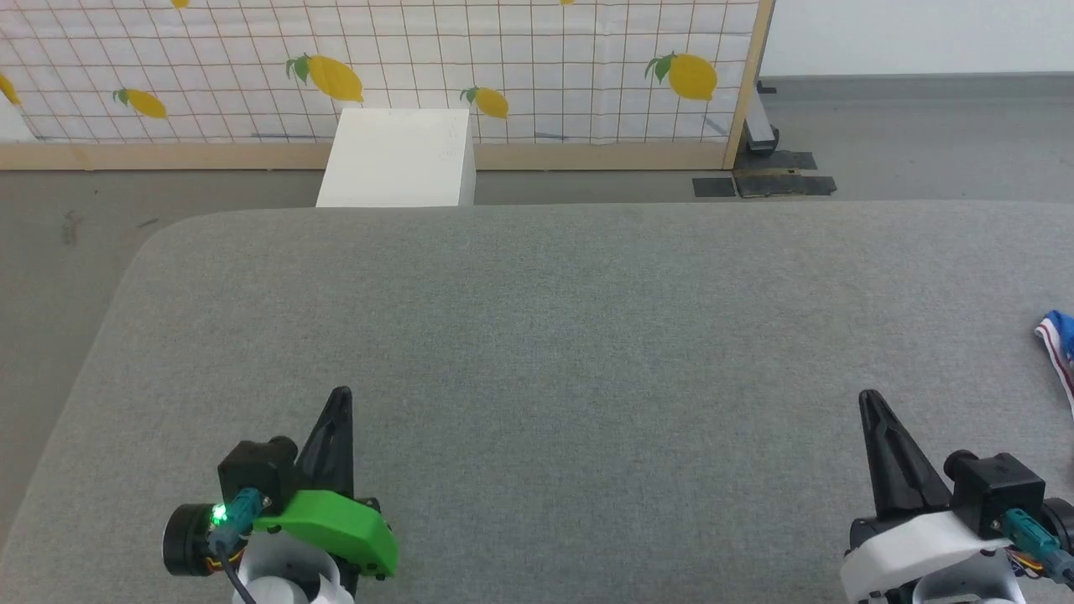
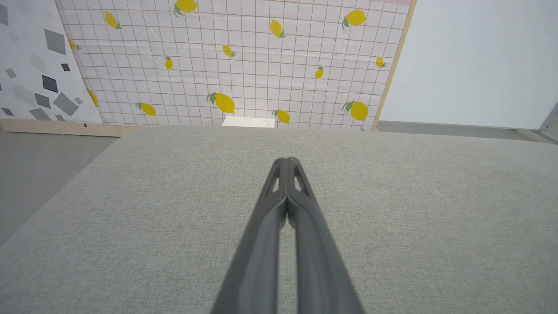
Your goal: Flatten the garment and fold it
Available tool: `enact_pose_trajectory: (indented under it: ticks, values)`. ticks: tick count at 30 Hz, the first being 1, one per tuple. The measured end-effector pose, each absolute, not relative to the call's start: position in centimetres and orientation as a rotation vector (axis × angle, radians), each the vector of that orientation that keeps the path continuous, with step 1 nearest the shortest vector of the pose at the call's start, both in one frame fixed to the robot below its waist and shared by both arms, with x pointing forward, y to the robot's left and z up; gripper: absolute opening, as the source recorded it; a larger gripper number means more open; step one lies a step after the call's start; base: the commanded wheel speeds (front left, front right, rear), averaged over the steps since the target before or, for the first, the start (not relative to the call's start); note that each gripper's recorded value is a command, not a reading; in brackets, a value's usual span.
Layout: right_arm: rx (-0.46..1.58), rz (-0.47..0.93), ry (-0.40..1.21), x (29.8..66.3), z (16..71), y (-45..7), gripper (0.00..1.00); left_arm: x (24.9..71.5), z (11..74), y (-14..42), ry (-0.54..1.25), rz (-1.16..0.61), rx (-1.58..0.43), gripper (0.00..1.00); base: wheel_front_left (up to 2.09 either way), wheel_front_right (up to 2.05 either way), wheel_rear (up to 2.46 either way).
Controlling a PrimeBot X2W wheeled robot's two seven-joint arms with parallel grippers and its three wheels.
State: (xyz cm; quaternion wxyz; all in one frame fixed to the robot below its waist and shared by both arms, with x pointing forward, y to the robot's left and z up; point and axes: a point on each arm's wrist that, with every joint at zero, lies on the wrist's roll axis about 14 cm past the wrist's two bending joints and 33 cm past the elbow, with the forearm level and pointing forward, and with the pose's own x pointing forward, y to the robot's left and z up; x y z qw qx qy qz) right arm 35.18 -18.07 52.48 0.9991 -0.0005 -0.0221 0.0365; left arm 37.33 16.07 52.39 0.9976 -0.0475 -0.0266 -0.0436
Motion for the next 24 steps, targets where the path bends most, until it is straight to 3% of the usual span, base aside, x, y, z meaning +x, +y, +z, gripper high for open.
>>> enact_pose_trajectory:
  ticks: [24]
  values:
    - [-0.017, 0.095, -0.025, 35.77, 52.56, -17.33, 0.0, 37.39, 52.86, 16.67, -0.041, -0.058, -0.037, 0.0, 0.0, 0.0, 0.0]
